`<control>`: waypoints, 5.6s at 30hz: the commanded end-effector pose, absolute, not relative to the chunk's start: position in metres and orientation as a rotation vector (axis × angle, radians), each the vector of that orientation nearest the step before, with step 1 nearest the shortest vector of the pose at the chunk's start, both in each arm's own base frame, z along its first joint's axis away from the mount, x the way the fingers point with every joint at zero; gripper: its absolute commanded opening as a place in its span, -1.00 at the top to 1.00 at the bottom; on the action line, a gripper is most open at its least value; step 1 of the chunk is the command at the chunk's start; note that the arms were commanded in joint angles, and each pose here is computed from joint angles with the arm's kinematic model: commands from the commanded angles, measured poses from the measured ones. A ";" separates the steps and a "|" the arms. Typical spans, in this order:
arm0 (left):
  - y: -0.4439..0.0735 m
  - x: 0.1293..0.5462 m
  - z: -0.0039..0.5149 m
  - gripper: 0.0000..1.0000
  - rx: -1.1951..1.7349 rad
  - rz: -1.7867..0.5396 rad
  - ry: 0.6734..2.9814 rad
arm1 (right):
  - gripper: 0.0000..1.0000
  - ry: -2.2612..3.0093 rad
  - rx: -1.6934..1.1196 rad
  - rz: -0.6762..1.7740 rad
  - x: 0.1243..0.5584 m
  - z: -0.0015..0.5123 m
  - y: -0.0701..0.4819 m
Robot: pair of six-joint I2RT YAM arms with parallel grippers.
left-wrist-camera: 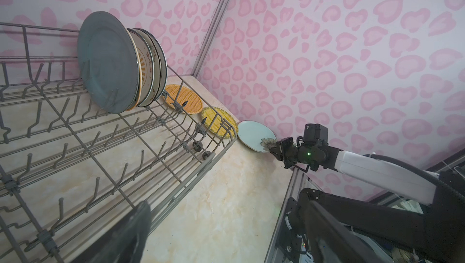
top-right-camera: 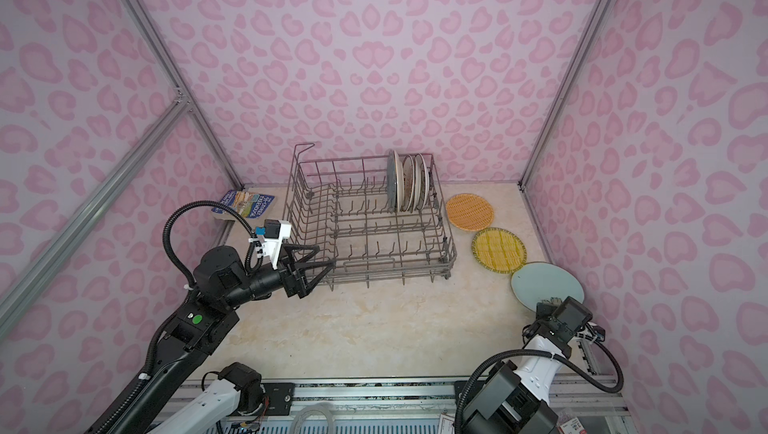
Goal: Load the plates into the dish rack
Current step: 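Close the right gripper on the sunflower plate rim and tilt it upright, then lift the sunflower plate toward the rack while the left gripper reaches toward it, then close the left gripper on the sunflower plate rim beside the right gripper, then carry the sunflower plate into the rack with the left gripper while the right gripper withdraws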
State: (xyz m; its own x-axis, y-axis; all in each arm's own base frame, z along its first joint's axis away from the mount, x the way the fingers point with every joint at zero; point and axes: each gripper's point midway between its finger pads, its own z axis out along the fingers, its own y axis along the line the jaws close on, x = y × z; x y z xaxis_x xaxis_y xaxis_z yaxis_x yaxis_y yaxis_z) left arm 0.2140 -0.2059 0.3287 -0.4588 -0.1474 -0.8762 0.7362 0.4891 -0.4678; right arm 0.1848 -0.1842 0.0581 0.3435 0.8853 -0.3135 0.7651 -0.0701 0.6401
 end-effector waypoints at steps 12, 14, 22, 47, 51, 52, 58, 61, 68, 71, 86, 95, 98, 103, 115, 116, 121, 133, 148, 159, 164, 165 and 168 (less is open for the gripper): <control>-0.200 0.208 0.335 -0.94 0.509 -1.090 1.699 | 1.00 1.554 1.694 0.163 0.185 0.122 -0.165; -0.199 0.207 0.336 -0.94 0.510 -1.087 1.693 | 1.00 1.582 1.648 0.167 0.192 0.134 -0.161; -0.197 0.207 0.335 -0.94 0.505 -1.075 1.692 | 1.00 1.627 1.509 0.221 0.211 0.173 -0.142; -0.261 0.241 0.356 -0.91 0.525 -0.987 1.629 | 1.00 1.715 1.036 0.736 0.304 0.315 -0.023; -0.289 0.239 0.360 -0.85 0.663 -0.902 1.569 | 1.00 1.776 1.000 0.797 0.318 0.315 0.006; -0.296 0.239 0.361 -0.84 0.704 -0.876 1.559 | 1.00 1.790 0.992 0.810 0.322 0.315 0.013; -0.332 0.247 0.355 -0.63 0.928 -0.653 1.478 | 1.00 1.882 0.939 0.847 0.337 0.314 0.050; -0.349 0.251 0.345 -0.57 1.048 -0.524 1.429 | 1.00 1.905 0.926 0.850 0.340 0.314 0.061; -0.383 0.254 0.325 -0.50 1.237 -0.343 1.300 | 1.00 1.918 0.923 0.878 0.340 0.315 0.073; -0.397 0.257 0.316 -0.45 1.300 -0.277 1.265 | 1.00 1.919 0.927 0.885 0.339 0.314 0.075; -0.430 0.294 0.286 0.00 1.367 -0.022 1.245 | 1.00 1.931 0.908 0.941 0.334 0.318 0.096; -0.445 0.308 0.276 0.17 1.399 0.093 1.230 | 1.00 1.939 0.909 0.931 0.331 0.319 0.098; -0.449 0.313 0.271 0.23 1.397 0.141 1.236 | 1.00 1.937 0.911 0.930 0.330 0.319 0.097; -0.453 0.322 0.270 0.57 1.364 0.221 1.251 | 1.00 1.940 0.919 0.935 0.329 0.318 0.099; -0.444 0.277 0.314 0.92 1.280 0.170 1.206 | 0.11 1.891 0.892 0.941 0.332 0.329 0.099; -0.441 0.273 0.323 0.92 1.257 0.149 1.206 | -0.01 1.889 0.889 0.936 0.334 0.332 0.099; -0.419 0.256 0.332 0.92 1.205 0.091 1.237 | -0.43 1.868 0.845 0.908 0.345 0.350 0.097; -0.319 0.209 0.406 0.92 0.753 -0.392 1.387 | -0.77 1.772 0.551 0.795 0.344 0.398 0.084; -0.287 0.298 0.429 0.92 0.246 -0.676 1.615 | -0.94 1.866 0.192 0.658 0.301 0.335 0.102; -0.304 0.406 0.404 0.92 0.080 -0.728 1.701 | -0.94 1.963 0.105 0.596 0.288 0.288 0.102; -0.309 0.451 0.398 0.92 -0.004 -0.772 1.711 | -0.93 2.014 0.077 0.556 0.282 0.276 0.099; -0.310 0.460 0.398 0.92 -0.017 -0.781 1.710 | -0.93 2.020 0.073 0.549 0.281 0.274 0.099; -0.316 0.482 0.391 0.92 -0.037 -0.780 1.723 | -0.93 2.031 0.060 0.524 0.278 0.274 0.096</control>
State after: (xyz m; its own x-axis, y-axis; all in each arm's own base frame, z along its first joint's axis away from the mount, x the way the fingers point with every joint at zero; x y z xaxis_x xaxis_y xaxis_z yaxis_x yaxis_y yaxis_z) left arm 0.4686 -0.3062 0.3496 -0.3980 -0.3091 -0.8637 0.3069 0.8424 -0.4429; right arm 0.2810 0.0990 0.2781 -0.4939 0.2926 -0.8188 -0.1747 0.8891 0.4230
